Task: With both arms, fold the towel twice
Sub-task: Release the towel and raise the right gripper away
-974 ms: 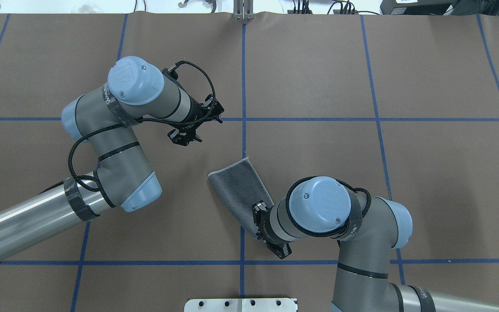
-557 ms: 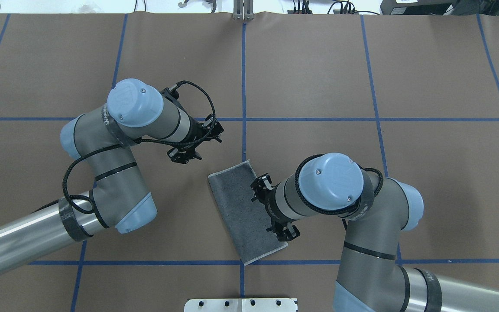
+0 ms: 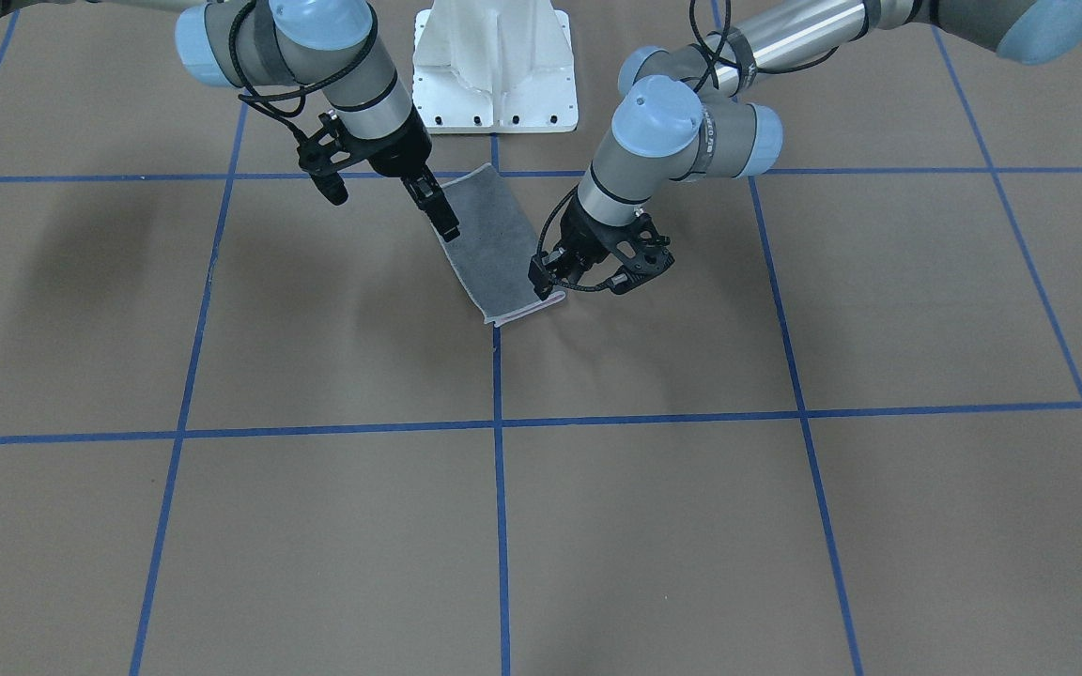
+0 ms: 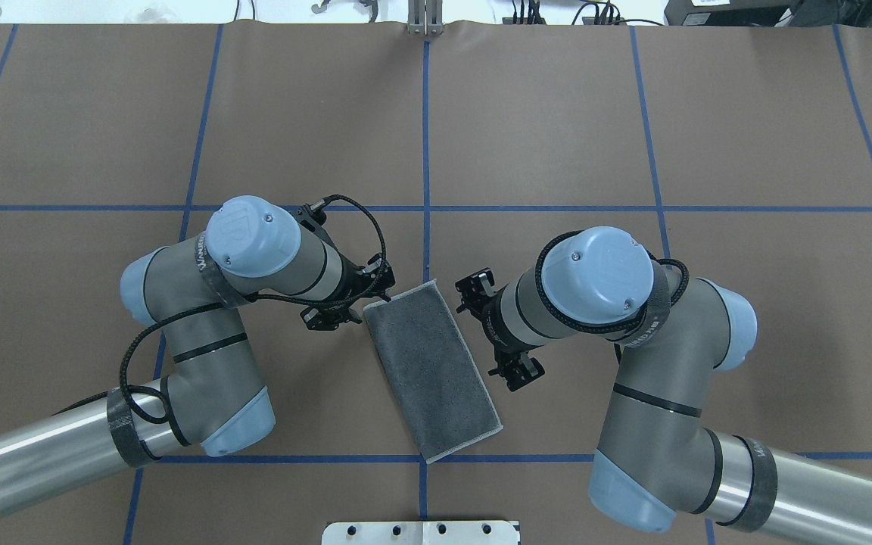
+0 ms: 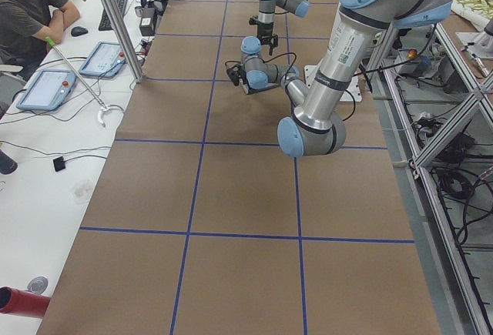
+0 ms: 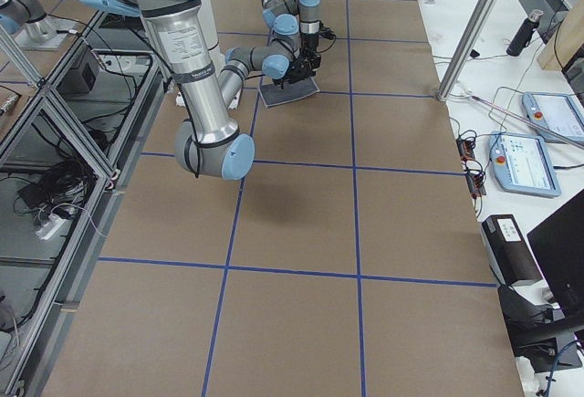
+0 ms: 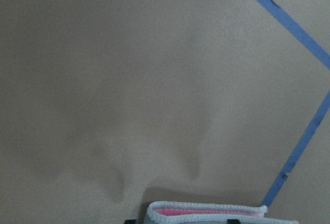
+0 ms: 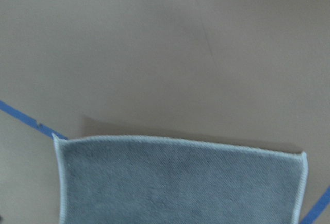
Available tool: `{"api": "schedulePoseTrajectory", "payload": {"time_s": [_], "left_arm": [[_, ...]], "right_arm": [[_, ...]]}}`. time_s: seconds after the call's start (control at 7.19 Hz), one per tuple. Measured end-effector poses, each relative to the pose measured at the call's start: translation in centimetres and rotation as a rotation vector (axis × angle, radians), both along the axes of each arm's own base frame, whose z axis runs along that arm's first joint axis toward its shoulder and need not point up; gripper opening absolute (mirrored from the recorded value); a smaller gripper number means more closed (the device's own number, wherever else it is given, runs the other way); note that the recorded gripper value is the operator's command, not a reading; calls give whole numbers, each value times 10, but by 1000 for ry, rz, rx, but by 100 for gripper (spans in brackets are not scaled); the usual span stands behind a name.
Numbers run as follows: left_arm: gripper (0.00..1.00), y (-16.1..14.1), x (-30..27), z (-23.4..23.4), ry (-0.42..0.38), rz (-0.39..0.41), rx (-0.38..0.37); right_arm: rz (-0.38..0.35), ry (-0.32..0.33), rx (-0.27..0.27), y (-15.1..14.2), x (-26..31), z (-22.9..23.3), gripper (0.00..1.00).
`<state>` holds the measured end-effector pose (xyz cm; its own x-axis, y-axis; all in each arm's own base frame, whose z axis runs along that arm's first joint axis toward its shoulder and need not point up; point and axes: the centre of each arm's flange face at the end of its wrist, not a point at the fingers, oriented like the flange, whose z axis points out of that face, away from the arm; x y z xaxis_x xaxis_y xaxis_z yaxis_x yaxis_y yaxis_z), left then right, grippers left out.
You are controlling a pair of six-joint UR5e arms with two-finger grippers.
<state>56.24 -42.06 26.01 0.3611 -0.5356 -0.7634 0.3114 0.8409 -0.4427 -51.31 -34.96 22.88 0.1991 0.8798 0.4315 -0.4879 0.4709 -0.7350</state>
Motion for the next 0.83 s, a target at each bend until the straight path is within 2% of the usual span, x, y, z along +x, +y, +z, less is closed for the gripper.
{"api": "schedulePoseTrajectory", "payload": {"time_s": [0.42, 0.83], "left_arm": [[52, 6, 6, 5, -10, 14, 1], [37, 10, 11, 7, -14, 22, 0]], "right_arm": [[-4, 4, -1, 0, -1, 2, 100], [1, -4, 2, -3, 2, -2, 100]]}}
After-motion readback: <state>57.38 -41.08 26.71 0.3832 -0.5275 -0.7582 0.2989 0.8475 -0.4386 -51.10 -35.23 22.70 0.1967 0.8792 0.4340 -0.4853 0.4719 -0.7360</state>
